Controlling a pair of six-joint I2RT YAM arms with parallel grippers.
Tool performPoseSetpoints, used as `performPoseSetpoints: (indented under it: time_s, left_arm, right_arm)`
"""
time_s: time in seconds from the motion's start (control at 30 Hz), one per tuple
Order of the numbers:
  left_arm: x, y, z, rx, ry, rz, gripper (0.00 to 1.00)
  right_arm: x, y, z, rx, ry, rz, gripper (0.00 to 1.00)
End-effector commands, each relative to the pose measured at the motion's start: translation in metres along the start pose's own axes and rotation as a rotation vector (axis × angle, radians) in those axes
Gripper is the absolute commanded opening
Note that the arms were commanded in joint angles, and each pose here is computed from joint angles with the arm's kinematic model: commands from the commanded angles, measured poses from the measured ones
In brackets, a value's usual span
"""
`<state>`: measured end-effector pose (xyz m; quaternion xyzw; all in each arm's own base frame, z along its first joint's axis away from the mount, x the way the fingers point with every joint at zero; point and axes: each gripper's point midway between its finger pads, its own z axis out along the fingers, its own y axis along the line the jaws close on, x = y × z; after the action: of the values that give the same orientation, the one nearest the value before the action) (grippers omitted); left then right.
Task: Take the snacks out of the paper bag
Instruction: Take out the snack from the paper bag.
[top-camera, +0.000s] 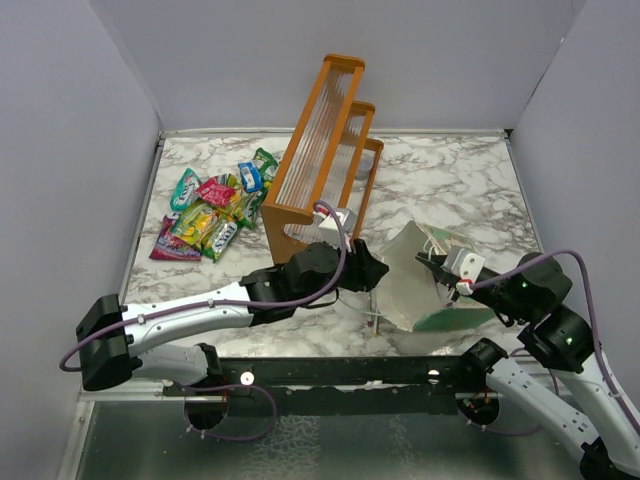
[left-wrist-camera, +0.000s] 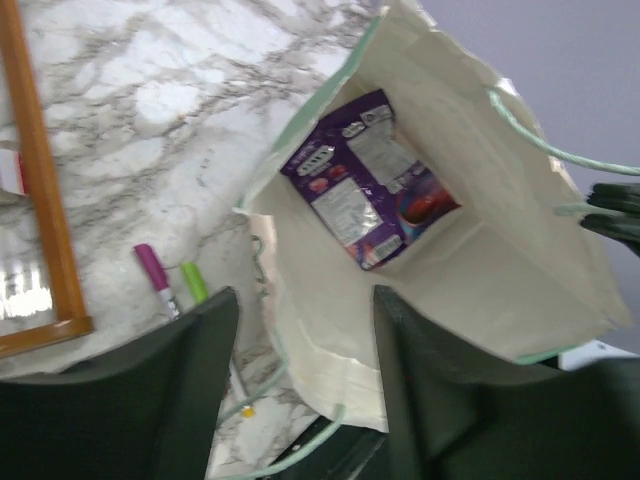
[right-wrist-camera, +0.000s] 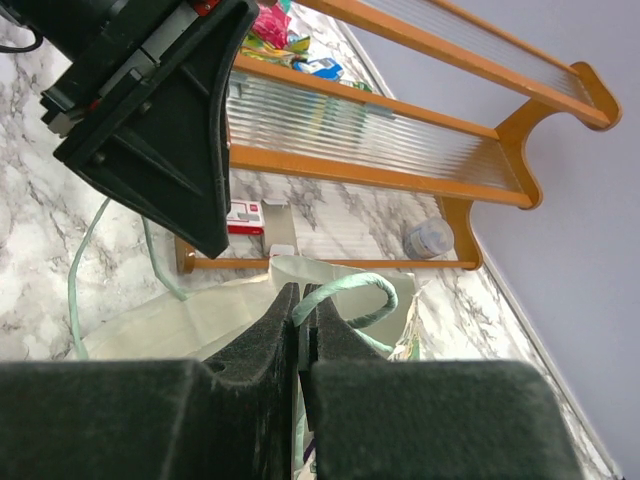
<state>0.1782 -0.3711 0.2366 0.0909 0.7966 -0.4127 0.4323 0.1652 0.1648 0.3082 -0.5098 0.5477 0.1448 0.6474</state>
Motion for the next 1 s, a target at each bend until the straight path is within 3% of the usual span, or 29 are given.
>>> performPoseSetpoints:
  time_s: [0.0,0.2,0.33,0.63,0.97]
  left_arm:
    - [-0.016,-0.057,-0.01,0.213,0.005,-0.204,0.43]
    - [0.018,-0.094,0.016,0.256,0.121,-0.321,0.38]
    - [0.038,-0.106,0.044,0.265,0.183,-0.353,0.3]
    - [0.065,-0.074,0.084,0.125,0.156,-0.311,0.17]
    - [0.09,-0.045,0.093,0.069,0.12,-0.248,0.15]
  right_arm:
    - [-0.015,-0.006,-0.006,0.029,-0.044,-0.005,0.02]
    - [-0.019,-0.007,-0.005,0.031,-0.062,-0.013,0.02]
    - [-0.025,-0.009,-0.008,0.036,-0.079,-0.016,0.02]
    - [-0.04,-0.015,-0.013,0.055,-0.122,-0.026,0.02]
    - [-0.044,-0.018,-0.014,0.071,-0.14,-0.018,0.02]
